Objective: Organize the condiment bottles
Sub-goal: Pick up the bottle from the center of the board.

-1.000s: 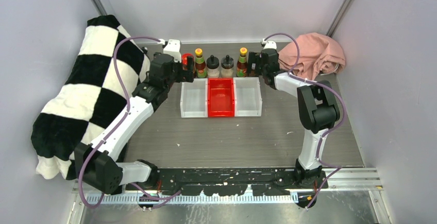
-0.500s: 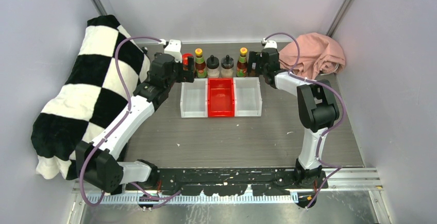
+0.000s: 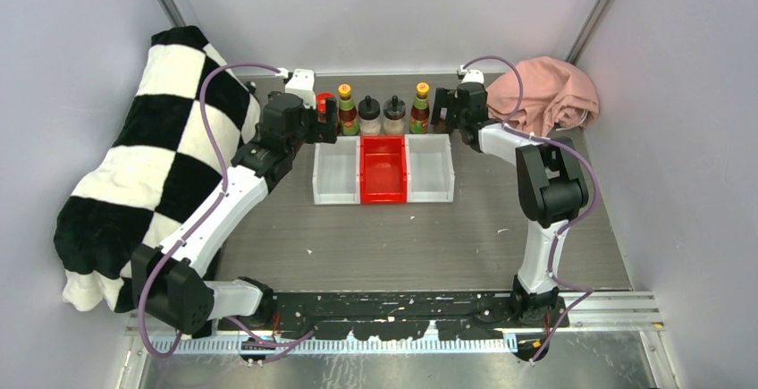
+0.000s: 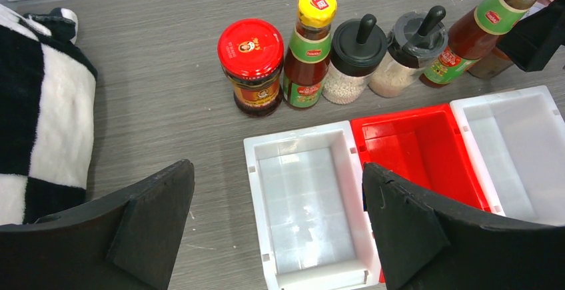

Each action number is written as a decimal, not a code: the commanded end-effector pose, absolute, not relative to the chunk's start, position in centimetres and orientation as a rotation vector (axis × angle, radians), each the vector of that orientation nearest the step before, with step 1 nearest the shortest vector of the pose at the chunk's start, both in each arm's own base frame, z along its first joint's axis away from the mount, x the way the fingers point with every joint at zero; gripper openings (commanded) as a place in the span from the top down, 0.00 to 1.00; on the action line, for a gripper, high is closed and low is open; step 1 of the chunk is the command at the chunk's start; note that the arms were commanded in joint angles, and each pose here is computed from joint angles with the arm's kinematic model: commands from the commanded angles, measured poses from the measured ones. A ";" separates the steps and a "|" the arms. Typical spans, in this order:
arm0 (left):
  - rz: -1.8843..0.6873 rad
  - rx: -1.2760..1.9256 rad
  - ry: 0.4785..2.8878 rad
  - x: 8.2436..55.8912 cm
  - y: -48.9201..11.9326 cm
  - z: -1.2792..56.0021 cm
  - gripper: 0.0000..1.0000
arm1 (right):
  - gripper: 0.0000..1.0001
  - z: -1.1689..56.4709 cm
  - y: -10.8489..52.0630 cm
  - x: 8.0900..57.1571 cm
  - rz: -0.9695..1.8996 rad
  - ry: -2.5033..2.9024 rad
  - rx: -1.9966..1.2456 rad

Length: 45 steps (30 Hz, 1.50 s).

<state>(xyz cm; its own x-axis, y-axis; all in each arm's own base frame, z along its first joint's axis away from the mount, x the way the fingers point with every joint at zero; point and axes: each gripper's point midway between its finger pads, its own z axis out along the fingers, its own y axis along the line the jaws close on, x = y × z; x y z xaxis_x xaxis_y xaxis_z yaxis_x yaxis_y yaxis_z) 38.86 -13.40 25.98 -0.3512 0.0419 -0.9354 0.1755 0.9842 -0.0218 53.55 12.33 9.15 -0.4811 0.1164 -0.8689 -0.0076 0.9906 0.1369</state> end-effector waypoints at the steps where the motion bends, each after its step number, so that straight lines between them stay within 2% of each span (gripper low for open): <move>1: -0.166 0.143 1.861 39.4 -13.7 28.0 0.03 | 0.03 10.2 11.3 54.7 0.120 2.034 0.091; 31: -0.181 0.144 1.871 39.5 -14.0 27.6 0.03 | 0.04 10.9 9.1 56.0 0.072 2.038 0.116; 45: -0.190 0.139 1.867 39.4 -14.1 27.8 0.03 | 0.12 10.8 9.5 55.8 0.102 2.057 0.130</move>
<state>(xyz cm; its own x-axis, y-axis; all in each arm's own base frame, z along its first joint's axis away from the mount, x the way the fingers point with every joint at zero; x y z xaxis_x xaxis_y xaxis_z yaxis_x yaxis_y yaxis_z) 38.92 -13.68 25.65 -0.3601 0.0402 -0.9320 0.1843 0.9824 -0.0288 54.79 9.68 8.88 -0.5044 0.1138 -0.8560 0.0366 0.9932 0.1105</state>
